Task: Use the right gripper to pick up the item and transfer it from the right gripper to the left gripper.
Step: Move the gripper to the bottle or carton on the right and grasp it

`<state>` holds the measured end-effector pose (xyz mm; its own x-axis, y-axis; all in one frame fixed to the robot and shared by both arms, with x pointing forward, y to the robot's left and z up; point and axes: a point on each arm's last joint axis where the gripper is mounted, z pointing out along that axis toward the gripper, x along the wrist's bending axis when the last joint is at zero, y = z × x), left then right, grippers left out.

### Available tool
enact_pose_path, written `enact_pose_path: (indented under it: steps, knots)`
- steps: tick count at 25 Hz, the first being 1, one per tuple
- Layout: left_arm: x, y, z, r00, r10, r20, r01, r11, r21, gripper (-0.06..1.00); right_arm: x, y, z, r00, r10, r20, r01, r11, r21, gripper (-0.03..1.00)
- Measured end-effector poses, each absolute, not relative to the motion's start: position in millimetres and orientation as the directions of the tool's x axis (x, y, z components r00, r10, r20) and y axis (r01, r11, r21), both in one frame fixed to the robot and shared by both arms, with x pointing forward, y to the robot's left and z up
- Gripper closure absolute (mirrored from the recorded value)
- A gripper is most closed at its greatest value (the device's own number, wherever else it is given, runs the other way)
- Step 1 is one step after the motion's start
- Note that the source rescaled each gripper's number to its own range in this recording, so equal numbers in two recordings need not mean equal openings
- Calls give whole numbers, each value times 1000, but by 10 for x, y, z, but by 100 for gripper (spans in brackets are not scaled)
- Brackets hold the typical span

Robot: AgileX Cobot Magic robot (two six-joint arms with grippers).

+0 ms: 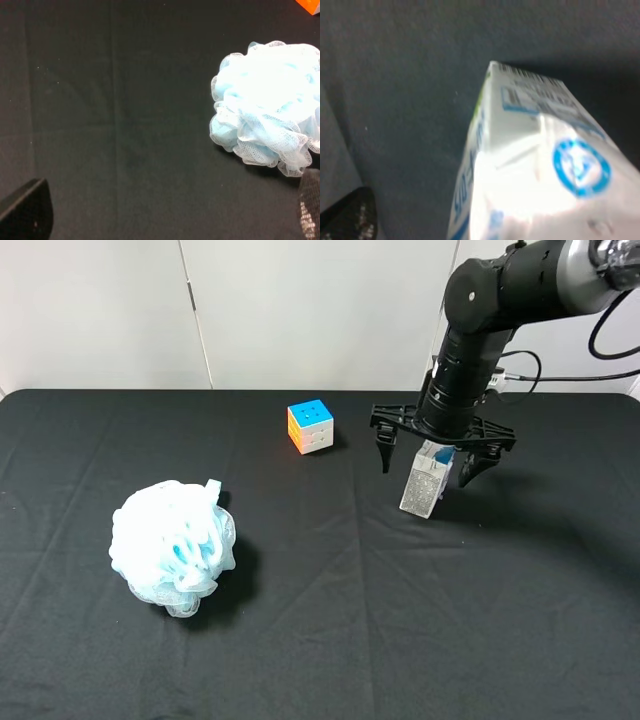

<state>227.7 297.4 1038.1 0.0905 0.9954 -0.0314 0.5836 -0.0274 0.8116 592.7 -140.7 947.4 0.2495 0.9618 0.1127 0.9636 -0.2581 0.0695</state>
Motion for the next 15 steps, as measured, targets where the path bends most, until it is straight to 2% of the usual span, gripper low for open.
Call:
enact_pose_path:
  steps: [15]
  knots:
    - [2277,2974,10381,90,995,-31,584,-27,812,-1,5963,-1441,9418,288,954,77,950,-295,98,-3]
